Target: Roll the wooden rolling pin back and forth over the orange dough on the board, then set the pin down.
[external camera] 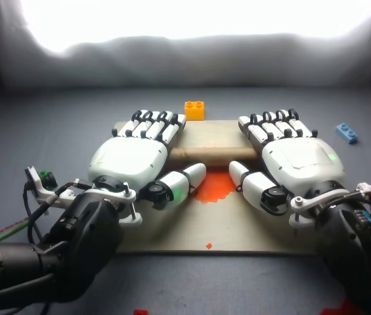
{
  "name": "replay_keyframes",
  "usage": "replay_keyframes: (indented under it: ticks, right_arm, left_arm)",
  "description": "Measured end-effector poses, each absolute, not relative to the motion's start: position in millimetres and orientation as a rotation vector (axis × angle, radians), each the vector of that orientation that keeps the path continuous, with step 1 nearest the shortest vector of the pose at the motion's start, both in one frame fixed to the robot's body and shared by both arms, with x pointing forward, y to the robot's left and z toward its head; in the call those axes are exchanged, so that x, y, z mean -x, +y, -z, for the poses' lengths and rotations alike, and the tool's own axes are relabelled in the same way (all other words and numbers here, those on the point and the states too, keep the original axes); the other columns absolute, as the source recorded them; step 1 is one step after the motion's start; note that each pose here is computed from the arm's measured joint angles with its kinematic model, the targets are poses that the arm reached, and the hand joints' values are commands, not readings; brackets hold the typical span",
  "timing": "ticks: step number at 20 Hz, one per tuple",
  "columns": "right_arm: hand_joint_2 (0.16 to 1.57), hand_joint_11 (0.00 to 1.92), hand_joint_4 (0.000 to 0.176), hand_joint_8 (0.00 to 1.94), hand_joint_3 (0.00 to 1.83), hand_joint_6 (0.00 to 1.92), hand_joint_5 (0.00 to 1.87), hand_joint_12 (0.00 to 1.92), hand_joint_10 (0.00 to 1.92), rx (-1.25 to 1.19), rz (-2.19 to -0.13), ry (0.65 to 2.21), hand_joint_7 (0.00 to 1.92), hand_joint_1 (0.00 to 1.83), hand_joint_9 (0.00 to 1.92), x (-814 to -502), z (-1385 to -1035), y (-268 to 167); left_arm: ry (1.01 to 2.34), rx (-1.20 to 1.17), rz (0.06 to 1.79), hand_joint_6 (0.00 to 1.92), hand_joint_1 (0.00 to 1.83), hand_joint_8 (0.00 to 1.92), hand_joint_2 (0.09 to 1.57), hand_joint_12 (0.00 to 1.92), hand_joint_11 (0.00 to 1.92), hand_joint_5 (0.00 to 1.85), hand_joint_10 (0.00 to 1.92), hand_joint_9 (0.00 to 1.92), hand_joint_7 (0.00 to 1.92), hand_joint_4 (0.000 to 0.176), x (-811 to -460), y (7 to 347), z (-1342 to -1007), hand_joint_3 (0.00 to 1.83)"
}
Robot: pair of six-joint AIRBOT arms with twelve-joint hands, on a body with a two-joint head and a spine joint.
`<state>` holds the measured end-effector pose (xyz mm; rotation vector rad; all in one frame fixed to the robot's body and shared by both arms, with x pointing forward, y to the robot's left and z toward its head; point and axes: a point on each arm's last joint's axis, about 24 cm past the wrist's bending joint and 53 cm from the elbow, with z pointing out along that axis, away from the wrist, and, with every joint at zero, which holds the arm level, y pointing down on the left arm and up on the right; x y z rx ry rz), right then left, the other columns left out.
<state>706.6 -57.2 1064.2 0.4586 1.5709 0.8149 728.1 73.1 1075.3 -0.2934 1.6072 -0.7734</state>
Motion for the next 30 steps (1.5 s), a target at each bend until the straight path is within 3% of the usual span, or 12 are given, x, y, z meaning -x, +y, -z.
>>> replay_keyframes:
  ticks: [5, 8, 14, 30]
  right_arm:
    - [1.55, 0.00, 0.000, 0.00, 0.01, 0.00, 0.12, 0.06, 0.00, -0.462, -0.806, 1.563, 0.11, 0.00, 0.08, -711, -1064, -61]
    - [1.56, 0.00, 0.000, 0.00, 0.00, 0.00, 0.12, 0.16, 0.00, -0.469, -0.806, 1.559, 0.11, 0.00, 0.09, -713, -1066, -62]
    - [1.56, 0.00, 0.000, 0.00, 0.00, 0.00, 0.12, 0.05, 0.00, -0.482, -0.814, 1.545, 0.11, 0.00, 0.07, -718, -1070, -64]
    - [1.56, 0.02, 0.000, 0.01, 0.00, 0.01, 0.13, 0.01, 0.01, -0.492, -0.818, 1.543, 0.12, 0.00, 0.08, -722, -1070, -66]
  left_arm:
    - [1.616, 0.291, 0.775, 0.00, 0.00, 0.00, 1.48, 0.00, 0.00, 0.00, 0.00, 0.00, 0.00, 0.000, -733, 73, -1076, 0.01]
    - [1.619, 0.293, 0.775, 0.00, 0.00, 0.00, 1.47, 0.00, 0.00, 0.00, 0.00, 0.00, 0.00, 0.000, -735, 73, -1076, 0.00]
    - [1.625, 0.292, 0.774, 0.00, 0.00, 0.00, 1.47, 0.00, 0.00, 0.00, 0.00, 0.00, 0.00, 0.000, -739, 73, -1077, 0.00]
    - [1.627, 0.312, 0.778, 0.00, 0.00, 0.00, 1.48, 0.00, 0.00, 0.00, 0.00, 0.00, 0.00, 0.000, -749, 75, -1078, 0.01]
